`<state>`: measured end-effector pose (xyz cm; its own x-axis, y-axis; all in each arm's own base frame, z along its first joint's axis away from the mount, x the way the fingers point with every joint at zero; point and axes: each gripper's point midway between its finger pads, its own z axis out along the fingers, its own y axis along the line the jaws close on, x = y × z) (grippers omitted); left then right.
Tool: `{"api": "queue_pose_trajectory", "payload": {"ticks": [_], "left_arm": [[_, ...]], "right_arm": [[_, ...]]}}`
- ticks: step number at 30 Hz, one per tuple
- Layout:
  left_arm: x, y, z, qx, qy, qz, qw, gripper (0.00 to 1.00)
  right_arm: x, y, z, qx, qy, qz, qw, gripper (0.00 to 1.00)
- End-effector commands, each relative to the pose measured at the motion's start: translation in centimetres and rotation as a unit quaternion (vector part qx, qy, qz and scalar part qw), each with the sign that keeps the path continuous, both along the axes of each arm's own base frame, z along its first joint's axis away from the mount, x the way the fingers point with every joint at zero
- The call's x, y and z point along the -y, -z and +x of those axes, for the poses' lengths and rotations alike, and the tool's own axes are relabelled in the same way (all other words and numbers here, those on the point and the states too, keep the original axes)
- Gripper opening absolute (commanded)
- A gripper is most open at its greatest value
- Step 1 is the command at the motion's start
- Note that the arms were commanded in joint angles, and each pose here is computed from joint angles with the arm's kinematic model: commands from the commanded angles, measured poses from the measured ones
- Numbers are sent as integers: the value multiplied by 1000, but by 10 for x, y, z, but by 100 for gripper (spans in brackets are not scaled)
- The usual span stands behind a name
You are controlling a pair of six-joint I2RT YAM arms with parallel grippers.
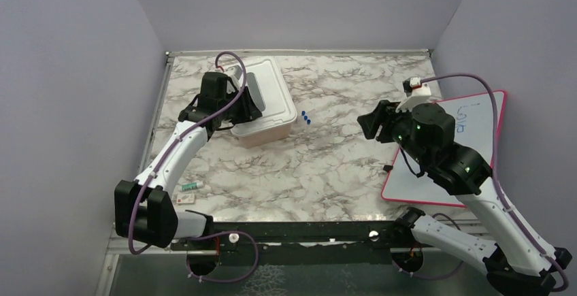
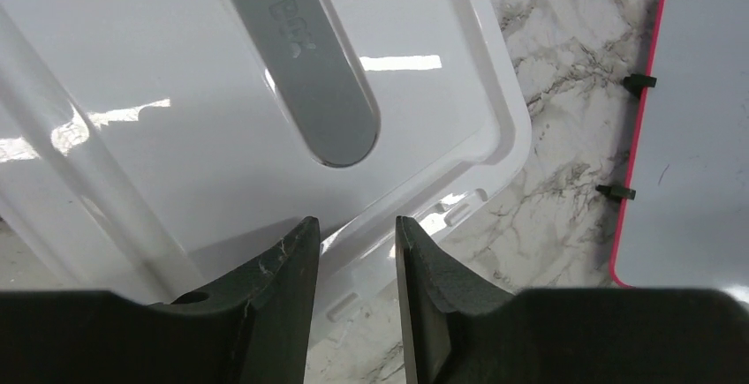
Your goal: Organize the chemistry lab equipment
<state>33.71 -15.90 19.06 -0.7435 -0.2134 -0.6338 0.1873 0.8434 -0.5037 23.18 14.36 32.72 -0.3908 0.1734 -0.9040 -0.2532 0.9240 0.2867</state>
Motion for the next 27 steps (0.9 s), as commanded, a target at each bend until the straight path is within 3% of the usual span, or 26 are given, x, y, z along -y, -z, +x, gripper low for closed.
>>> {"api": "queue_pose_trajectory", "payload": {"ticks": [1, 5, 9, 14, 18, 21, 27], "left_arm": [[3, 10, -11, -15, -2, 7, 1000, 40], [-1, 23, -18, -25, -1, 22, 999, 39], [-7, 6, -9, -2, -9, 39, 999, 41], [-25, -59, 0, 84, -49, 60, 993, 60], [-52, -105, -18, 155, -102, 73, 980, 74], [-82, -130, -42, 203, -154, 94, 962, 97], [-116, -175, -102, 293, -180, 114, 932, 99]], "right_arm": [[1, -3, 0, 8, 4, 12, 1000, 58], [0, 0, 1, 5, 6, 10, 1000, 58], [0, 2, 2, -1, 9, 7, 1000, 58], [8, -4, -2, -2, 18, 3, 1000, 58], [23, -11, -9, 4, 40, -3, 999, 59], [40, -18, -16, 13, 60, -10, 998, 59], [88, -46, -32, 52, 131, -29, 990, 62]]}}
